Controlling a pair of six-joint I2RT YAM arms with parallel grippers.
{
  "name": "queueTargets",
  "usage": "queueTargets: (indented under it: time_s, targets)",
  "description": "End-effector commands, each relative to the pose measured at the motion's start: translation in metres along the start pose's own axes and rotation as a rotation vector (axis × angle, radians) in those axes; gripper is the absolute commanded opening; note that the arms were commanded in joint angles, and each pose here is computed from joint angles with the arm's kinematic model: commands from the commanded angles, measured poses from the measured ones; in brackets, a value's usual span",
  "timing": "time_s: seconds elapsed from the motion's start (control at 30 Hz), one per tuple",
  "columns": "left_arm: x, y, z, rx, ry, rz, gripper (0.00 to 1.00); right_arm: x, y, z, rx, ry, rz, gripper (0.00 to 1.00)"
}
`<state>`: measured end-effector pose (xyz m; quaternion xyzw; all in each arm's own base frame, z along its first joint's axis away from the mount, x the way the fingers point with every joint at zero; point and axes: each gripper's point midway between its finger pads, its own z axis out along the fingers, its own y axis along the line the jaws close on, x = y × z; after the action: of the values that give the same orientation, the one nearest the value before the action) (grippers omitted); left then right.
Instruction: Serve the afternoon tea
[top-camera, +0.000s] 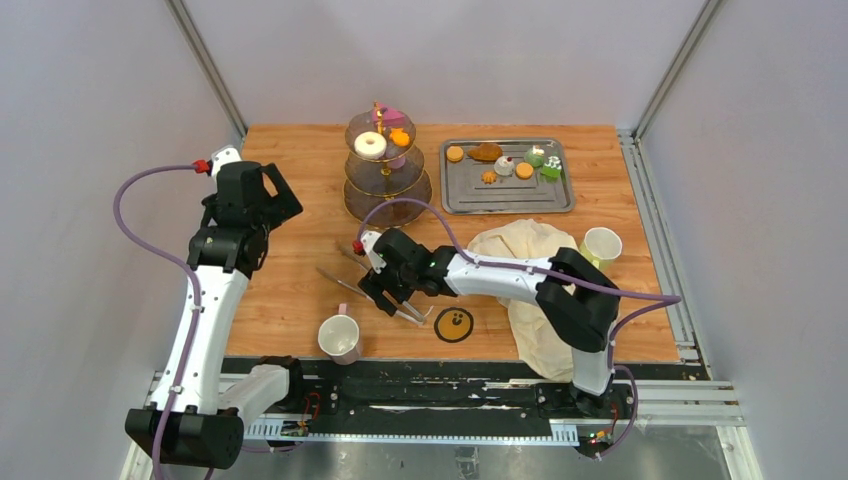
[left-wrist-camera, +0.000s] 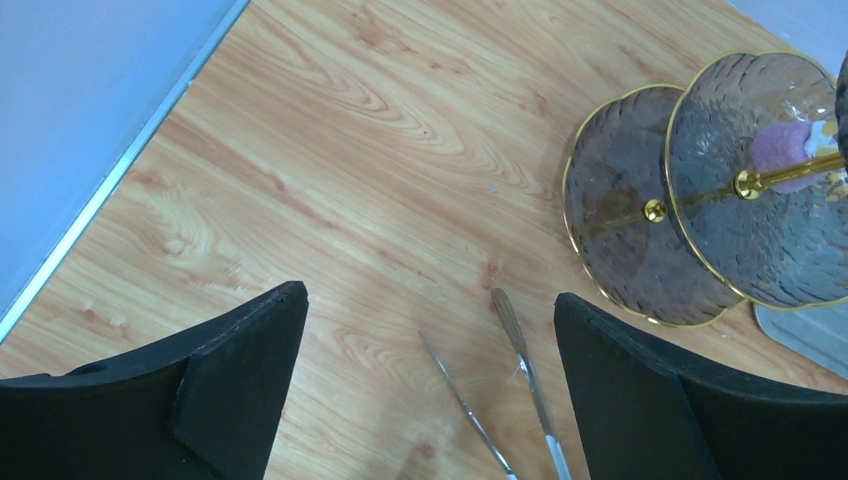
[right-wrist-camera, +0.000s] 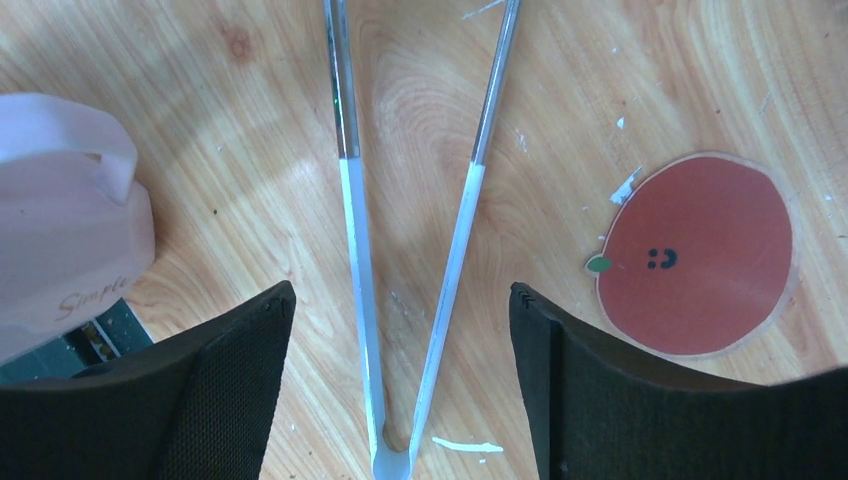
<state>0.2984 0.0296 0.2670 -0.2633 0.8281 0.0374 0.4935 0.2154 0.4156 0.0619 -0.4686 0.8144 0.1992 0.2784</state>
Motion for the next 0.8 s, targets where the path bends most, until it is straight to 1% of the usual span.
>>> queueTargets:
  time_s: [0.0, 0.13, 0.23, 0.37, 0.47, 0.53, 0.6, 0.77]
  targets:
    - [-0.001, -0.004, 0.004, 0.026, -0.008, 0.009, 0.98, -0.008, -0.001, 0.014, 0.041, -0.072, -0.005, 0.78]
    - [-0.001, -0.005, 0.005, 0.027, -0.010, 0.002, 0.98, 0.000, -0.003, 0.030, 0.076, -0.079, -0.025, 0.81]
    - [-0.002, -0.004, 0.005, 0.021, -0.014, 0.002, 0.98, 0.005, -0.002, 0.039, 0.084, -0.115, -0.022, 0.84]
    - [-0.001, -0.003, 0.005, 0.019, -0.014, 0.001, 0.98, 0.005, 0.000, 0.046, 0.104, -0.242, -0.042, 0.84]
    - [0.000, -0.004, 0.005, 0.023, -0.009, 0.000, 0.98, 0.005, 0.001, 0.048, 0.155, -0.314, -0.110, 0.84]
    - [0.000, -0.003, 0.005, 0.021, -0.009, 0.001, 0.98, 0.010, 0.002, 0.051, 0.185, -0.319, -0.136, 0.84]
    - [0.000, -0.003, 0.005, 0.019, -0.012, 0.002, 0.98, 0.008, 0.003, 0.051, 0.190, -0.332, -0.111, 0.84]
    - [-0.002, -0.001, 0.003, 0.016, -0.018, 0.009, 0.98, 0.026, 0.000, 0.066, 0.217, -0.232, -0.026, 0.85]
